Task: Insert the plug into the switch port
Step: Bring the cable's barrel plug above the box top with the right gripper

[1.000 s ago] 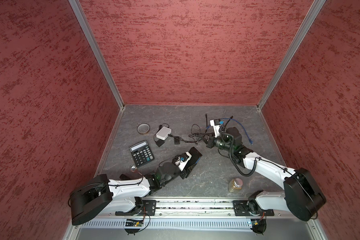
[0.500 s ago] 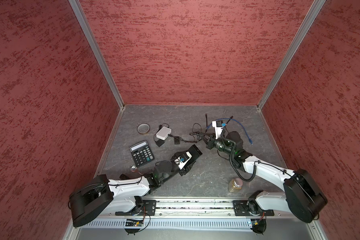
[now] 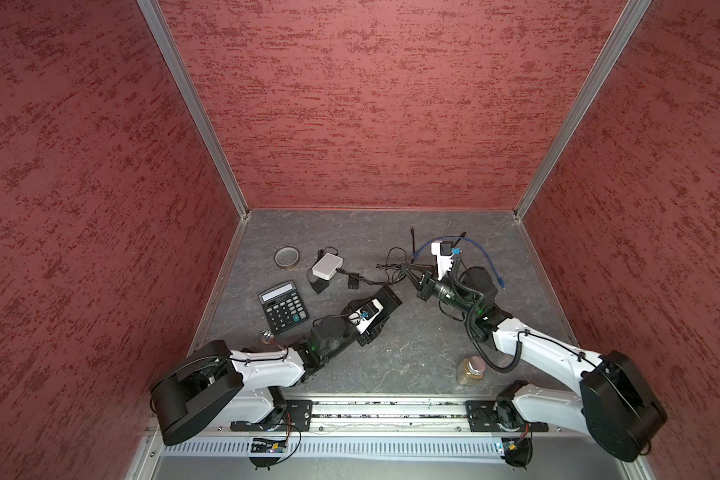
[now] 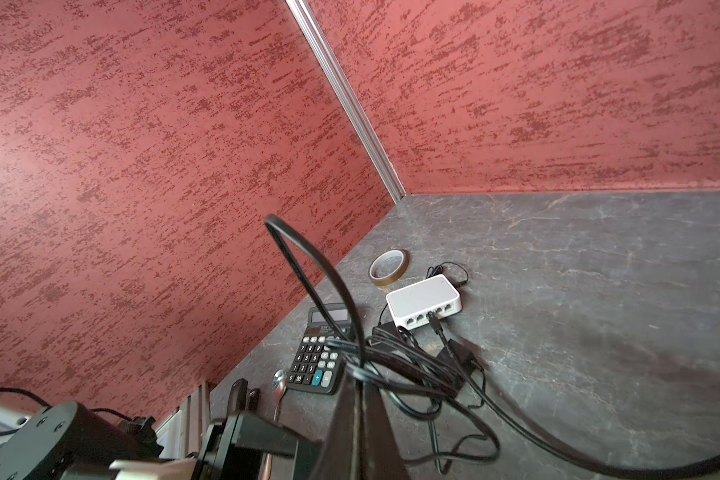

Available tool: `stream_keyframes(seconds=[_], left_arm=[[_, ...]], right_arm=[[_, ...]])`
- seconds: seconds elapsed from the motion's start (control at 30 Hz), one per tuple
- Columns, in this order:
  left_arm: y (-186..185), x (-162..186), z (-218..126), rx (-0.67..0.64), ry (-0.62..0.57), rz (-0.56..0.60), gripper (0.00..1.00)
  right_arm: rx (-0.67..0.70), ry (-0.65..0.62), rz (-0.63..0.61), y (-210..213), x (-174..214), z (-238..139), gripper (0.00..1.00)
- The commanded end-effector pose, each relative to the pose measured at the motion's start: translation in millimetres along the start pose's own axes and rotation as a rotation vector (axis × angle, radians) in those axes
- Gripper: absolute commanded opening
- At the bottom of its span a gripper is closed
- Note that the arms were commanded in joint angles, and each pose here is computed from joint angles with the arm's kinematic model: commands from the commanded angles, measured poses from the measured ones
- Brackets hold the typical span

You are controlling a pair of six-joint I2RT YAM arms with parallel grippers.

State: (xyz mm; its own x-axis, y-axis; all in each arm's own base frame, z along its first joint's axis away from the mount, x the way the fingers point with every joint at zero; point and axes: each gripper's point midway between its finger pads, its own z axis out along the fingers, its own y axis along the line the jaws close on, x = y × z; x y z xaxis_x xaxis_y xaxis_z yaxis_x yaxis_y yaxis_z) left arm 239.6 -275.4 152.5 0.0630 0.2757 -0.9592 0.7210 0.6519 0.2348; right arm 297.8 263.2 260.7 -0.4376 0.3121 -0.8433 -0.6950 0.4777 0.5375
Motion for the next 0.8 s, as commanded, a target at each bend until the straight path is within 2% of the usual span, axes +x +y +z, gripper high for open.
stream_keyframes(seconds=[0.0,0.77], left_arm=[[11,-42,2,-0.02,-0.143,-0.019,0.35],[15,-37,8,-0.017,-0.116,-0.048,0.35]], right_arm=[[-0.063,-0.018,0.017,13,-3,-1,0.02],[-0.145,-0.028,0.021,32,-1,-4,0.02]])
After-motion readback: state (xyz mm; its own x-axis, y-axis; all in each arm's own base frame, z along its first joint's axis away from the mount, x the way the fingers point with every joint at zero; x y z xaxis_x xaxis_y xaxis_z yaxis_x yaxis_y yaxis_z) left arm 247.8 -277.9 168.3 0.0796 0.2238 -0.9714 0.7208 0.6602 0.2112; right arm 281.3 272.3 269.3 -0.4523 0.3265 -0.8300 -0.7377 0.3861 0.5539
